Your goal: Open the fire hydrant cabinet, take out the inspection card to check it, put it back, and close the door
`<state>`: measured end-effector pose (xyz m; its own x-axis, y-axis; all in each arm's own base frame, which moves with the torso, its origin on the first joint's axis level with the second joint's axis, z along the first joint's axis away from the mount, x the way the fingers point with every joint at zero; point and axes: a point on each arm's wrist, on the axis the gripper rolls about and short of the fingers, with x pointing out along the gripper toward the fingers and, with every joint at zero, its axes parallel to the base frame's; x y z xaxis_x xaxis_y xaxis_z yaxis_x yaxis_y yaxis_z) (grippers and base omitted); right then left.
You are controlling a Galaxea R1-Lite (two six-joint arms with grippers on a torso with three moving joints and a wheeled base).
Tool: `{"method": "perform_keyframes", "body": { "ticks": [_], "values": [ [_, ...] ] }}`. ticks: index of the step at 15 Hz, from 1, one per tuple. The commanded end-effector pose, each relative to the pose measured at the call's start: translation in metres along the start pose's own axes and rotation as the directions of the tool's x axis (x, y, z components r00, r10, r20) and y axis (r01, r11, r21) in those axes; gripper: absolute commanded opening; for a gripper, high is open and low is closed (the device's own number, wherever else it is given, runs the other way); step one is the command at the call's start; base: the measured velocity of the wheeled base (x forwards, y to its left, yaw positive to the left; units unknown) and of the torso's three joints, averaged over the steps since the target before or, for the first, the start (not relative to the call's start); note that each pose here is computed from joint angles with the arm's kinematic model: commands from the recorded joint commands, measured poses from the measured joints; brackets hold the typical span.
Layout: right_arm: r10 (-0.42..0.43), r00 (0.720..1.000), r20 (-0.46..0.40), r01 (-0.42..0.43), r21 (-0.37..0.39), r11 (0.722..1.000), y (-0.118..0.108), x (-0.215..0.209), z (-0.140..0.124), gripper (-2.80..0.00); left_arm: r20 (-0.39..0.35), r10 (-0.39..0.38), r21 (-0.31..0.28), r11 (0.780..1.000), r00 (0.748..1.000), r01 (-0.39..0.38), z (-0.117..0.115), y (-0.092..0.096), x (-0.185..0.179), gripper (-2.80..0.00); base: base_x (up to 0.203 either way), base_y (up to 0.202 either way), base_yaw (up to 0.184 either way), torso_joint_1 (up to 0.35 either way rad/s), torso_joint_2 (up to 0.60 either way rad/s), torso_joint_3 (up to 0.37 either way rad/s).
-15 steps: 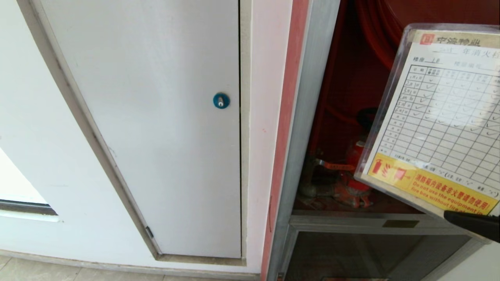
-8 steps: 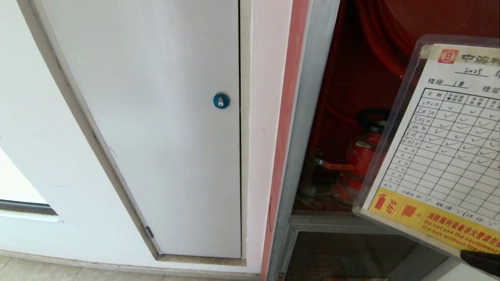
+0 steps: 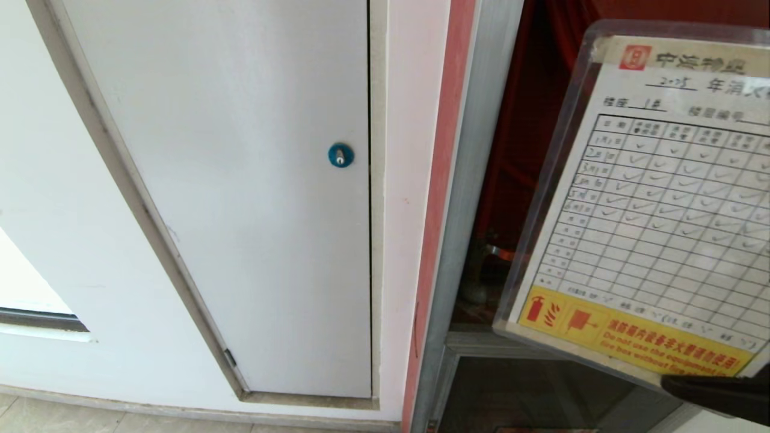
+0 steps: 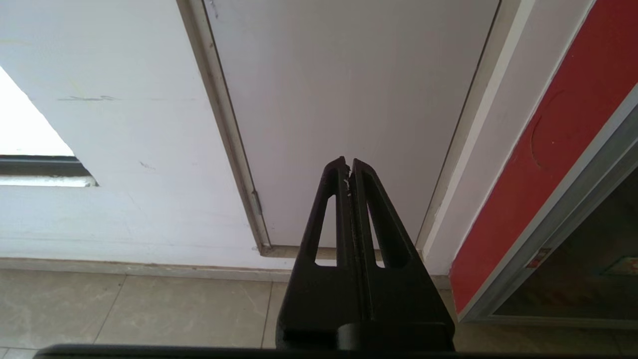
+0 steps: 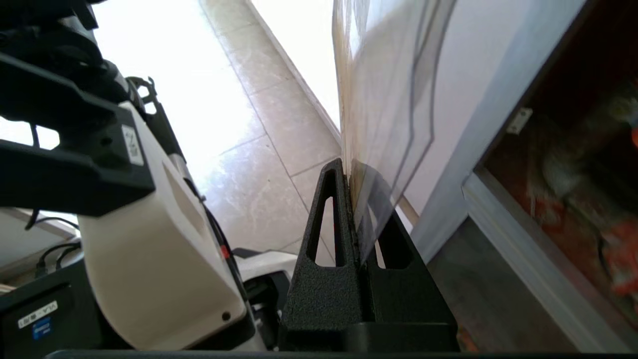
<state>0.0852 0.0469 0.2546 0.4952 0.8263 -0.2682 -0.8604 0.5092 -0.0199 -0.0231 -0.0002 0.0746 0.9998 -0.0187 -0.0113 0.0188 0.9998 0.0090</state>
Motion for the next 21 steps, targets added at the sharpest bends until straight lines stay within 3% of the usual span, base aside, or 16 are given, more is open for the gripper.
{"method": "perform_keyframes", "body": {
  "ticks": [1, 8, 12, 17, 21],
  "values": [
    [0.040, 0.998, -0.038, -0.040, 0.025, 0.999, -0.015, 0.024, 0.001, -2.80, -0.001, 0.000, 0.000, 1.000, 1.000, 0.000, 0.000, 0.000, 0.000, -2.80, 0.000, 0.000, 0.000, 0.000, 0.00, 0.000],
    [0.132, 0.991, -0.023, -0.132, -0.015, 0.991, -0.040, 0.085, 0.019, -2.80, -0.001, -0.001, 0.000, 1.000, 1.000, 0.001, 0.000, 0.000, 0.000, -2.80, 0.000, 0.000, 0.000, 0.000, 0.00, 0.000],
    [0.142, 0.990, 0.012, -0.141, -0.047, 0.989, -0.056, 0.115, 0.032, -2.80, -0.001, 0.000, 0.000, 1.000, 1.000, 0.000, 0.000, 0.000, 0.000, -2.80, 0.000, 0.000, 0.000, 0.000, 0.00, 0.000],
    [0.170, 0.985, 0.036, -0.166, -0.095, 0.982, -0.058, 0.131, 0.048, -2.80, -0.001, -0.001, 0.000, 1.000, 1.000, 0.001, 0.000, 0.000, 0.000, -2.80, 0.000, 0.000, 0.000, 0.000, 0.00, 0.000],
    [0.186, 0.982, 0.016, -0.184, -0.090, 0.979, -0.054, 0.132, 0.052, -2.80, 0.001, -0.001, 0.000, 1.000, 1.000, 0.001, 0.000, 0.000, 0.000, -2.80, 0.000, 0.000, 0.000, 0.000, 0.00, 0.000]
  ]
}}
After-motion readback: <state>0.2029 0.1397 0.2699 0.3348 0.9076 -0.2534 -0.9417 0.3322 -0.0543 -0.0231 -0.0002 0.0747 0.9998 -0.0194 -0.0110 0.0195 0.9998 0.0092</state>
